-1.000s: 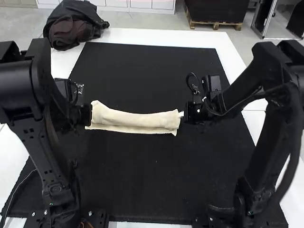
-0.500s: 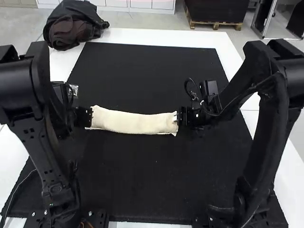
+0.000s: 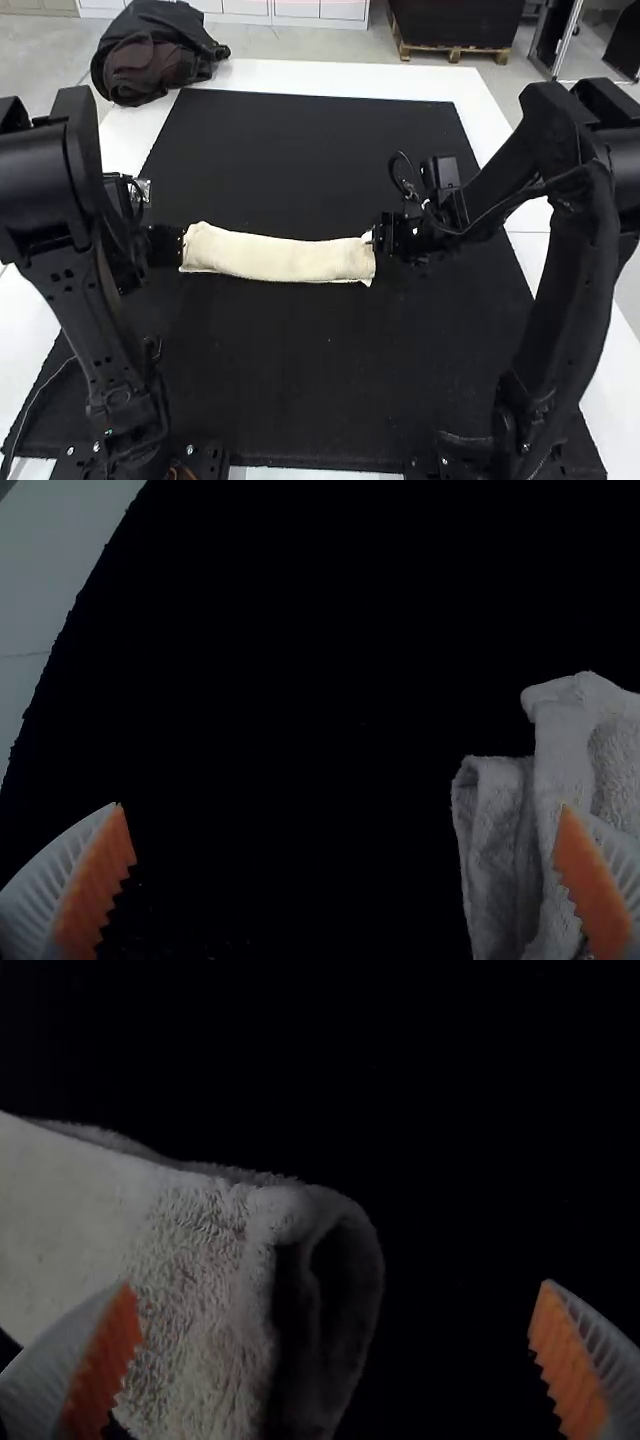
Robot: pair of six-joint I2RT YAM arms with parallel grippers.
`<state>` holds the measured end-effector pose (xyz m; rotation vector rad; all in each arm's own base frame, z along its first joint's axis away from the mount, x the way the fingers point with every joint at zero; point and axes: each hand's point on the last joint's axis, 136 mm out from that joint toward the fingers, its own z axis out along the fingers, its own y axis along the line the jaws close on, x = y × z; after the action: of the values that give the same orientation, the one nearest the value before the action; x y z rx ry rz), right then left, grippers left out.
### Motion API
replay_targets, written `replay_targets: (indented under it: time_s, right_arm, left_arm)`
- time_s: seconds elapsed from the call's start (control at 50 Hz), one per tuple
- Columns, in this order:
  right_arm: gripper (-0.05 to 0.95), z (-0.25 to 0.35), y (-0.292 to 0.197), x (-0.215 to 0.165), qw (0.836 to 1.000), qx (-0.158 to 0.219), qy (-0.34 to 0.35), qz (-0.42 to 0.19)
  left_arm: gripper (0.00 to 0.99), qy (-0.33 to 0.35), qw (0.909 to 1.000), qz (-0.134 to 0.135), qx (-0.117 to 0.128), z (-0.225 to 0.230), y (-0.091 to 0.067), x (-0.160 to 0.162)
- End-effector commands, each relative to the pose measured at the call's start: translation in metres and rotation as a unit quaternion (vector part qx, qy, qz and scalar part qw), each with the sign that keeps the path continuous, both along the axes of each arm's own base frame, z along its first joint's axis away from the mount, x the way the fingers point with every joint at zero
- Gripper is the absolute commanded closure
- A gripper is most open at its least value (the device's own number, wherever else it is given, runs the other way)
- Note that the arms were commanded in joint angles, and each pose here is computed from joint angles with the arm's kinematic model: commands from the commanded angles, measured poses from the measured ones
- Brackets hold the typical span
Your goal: Fold the towel.
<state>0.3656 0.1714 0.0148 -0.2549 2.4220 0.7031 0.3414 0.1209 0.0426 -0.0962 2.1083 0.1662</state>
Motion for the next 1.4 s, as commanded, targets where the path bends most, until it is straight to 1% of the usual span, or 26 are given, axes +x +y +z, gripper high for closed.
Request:
replay_targets:
  time_s: [0.0,0.52,0.58,0.6,0.64,0.66,0.72,0.78,0.8,0.98,1.18,1.28,1.34,1.38]
  right_arm:
    - [0.0,0.009,0.014,0.001,1.0,0.01,-0.009,0.014]
    - [0.01,-0.019,0.035,-0.008,0.999,0.002,0.015,0.037]
    - [0.02,-0.023,0.039,-0.009,0.999,0.002,0.021,0.039]
    - [0.04,-0.026,0.039,-0.012,0.999,0.001,0.026,0.04]
    - [0.13,-0.028,0.041,-0.014,0.999,0.002,0.03,0.043]
    - [0.23,-0.031,0.042,-0.016,0.998,0.002,0.034,0.045]
    - [0.49,-0.034,0.045,-0.022,0.998,0.008,0.044,0.054]
    - [0.86,-0.039,0.048,-0.028,0.996,0.016,0.055,0.066]
    - [0.93,-0.041,0.049,-0.028,0.996,0.018,0.056,0.07]
    - [0.93,-0.043,0.032,-0.024,0.997,0.014,0.061,0.047]
    - [0.93,-0.01,-0.006,0.003,0.999,0.026,0.032,-0.011]
    - [0.93,0.012,-0.014,0.01,0.999,0.031,0.015,-0.021]
    - [0.93,0.023,-0.012,0.011,0.999,0.034,0.007,-0.017]
    - [0.93,0.03,-0.008,0.01,0.999,0.038,0.004,-0.012]
  left_arm:
    - [0.025,-0.022,0.9997,0.008,0.008,0.016,0.007,0.005]
    - [0.025,-0.036,0.9992,0.009,0.014,0.034,0.008,0.007]
    - [0.025,-0.036,0.9992,0.009,0.014,0.035,0.007,0.007]
    - [0.025,-0.036,0.9992,0.007,0.013,0.035,0.007,0.007]
    - [0.025,-0.036,0.9992,0.008,0.013,0.036,0.007,0.007]
    - [0.025,-0.036,0.9992,0.009,0.013,0.036,0.007,0.006]
    - [0.025,-0.036,0.9992,0.011,0.013,0.037,0.008,0.006]
    - [0.025,-0.037,0.9992,0.011,0.014,0.039,0.008,0.006]
    - [0.025,-0.037,0.9992,0.011,0.014,0.039,0.008,0.005]
    - [0.025,-0.038,0.9991,0.012,0.013,0.041,0.008,0.004]
    - [0.026,-0.039,0.999,0.016,0.011,0.042,0.01,0.004]
    - [0.026,-0.04,0.9989,0.021,0.011,0.043,0.012,0.005]
    - [0.026,-0.04,0.9989,0.024,0.009,0.043,0.012,0.005]
    - [0.026,-0.042,0.9987,0.027,0.012,0.045,0.013,0.005]
